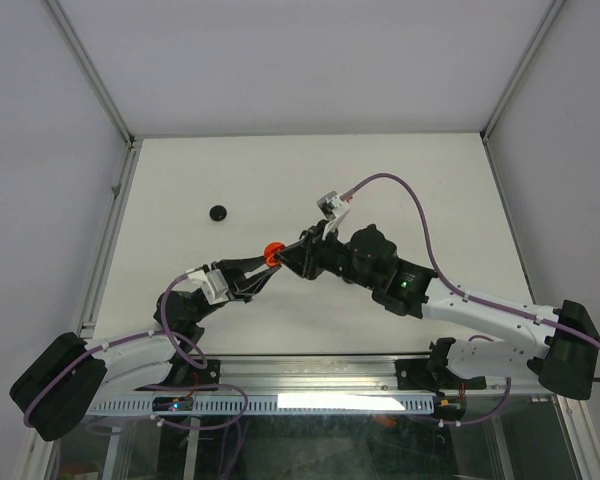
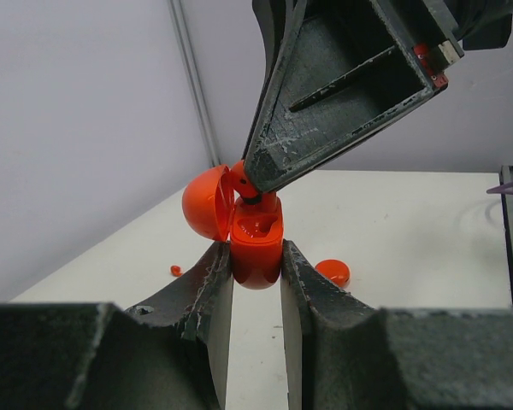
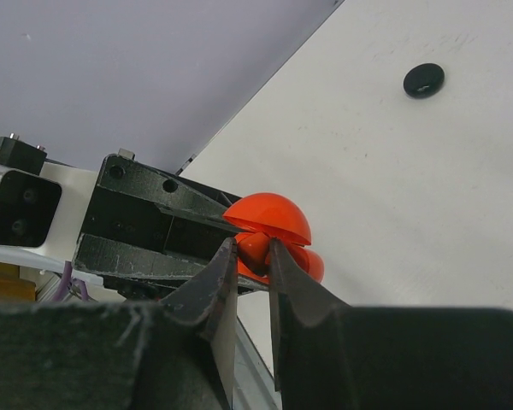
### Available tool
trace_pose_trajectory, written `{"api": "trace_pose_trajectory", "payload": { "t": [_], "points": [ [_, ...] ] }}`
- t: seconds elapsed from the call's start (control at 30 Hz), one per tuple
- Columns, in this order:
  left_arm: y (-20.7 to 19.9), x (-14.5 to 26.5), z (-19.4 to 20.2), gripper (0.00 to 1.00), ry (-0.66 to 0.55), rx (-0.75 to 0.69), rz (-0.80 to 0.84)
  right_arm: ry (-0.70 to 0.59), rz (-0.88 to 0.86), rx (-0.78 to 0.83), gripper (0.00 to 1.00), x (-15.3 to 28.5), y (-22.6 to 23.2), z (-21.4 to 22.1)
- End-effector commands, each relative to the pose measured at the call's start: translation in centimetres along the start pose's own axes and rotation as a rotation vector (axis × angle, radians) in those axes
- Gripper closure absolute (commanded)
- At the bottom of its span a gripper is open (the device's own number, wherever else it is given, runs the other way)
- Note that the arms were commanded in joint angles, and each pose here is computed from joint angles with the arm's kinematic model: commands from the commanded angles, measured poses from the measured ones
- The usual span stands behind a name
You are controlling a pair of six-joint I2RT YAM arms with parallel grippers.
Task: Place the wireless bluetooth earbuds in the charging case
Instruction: Place the earbud in the charging case.
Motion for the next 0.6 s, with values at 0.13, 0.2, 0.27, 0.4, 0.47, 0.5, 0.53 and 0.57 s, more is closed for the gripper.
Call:
{"api": "trace_pose_trajectory", "payload": {
  "t": [0.13,0.2,0.27,0.4,0.47,0.5,0.53,0.57],
  "points": [
    [0.2,-0.3,-2.3,1.0,-0.114,-0.019,-0.029,-0.005,0.034,-0.004,0.9,-0.7,1.1,-1.4],
    [0.4,-0.4,-2.3,1.0,-0.116,-0.02,-0.047,-0.01,0.121,0.019,0.83,-1.0,0.4,-1.3],
    [0.5,-0.6,-2.4,1.0,-0.119,-0.029,-0.065,-0.02,0.174,0.024,0.76,-0.9,0.2,-1.3],
    [0.6,-0.9,-2.4,1.0,-0.119,-0.047,-0.098,-0.035,0.243,0.039,0.68,-0.9,-0.2,-1.2],
    [0.7,-1.1,-2.4,1.0,-0.115,-0.053,-0.111,-0.025,0.253,0.052,0.63,-1.1,-0.1,-1.1],
    [0.8,-1.2,-2.3,1.0,-0.113,-0.056,-0.116,-0.021,0.255,0.059,0.61,-1.2,0.0,-1.2],
    [0.8,-1.2,-2.3,1.0,-0.115,-0.057,-0.122,-0.016,0.259,0.064,0.59,-1.3,0.0,-1.2],
    [0.9,-1.2,-2.3,1.0,-0.116,-0.056,-0.129,-0.013,0.262,0.067,0.58,-1.4,0.0,-1.1]
  ]
}}
Point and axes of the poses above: each gripper's point midway between its finger pads, its own x axis back along the fingers, its own y axis along the line the jaws close on, z = x × y, the point moved 6 cm from there along x, back along the fingers, and after that the axes turned 11 degrees about x, right-handed, at the moved point
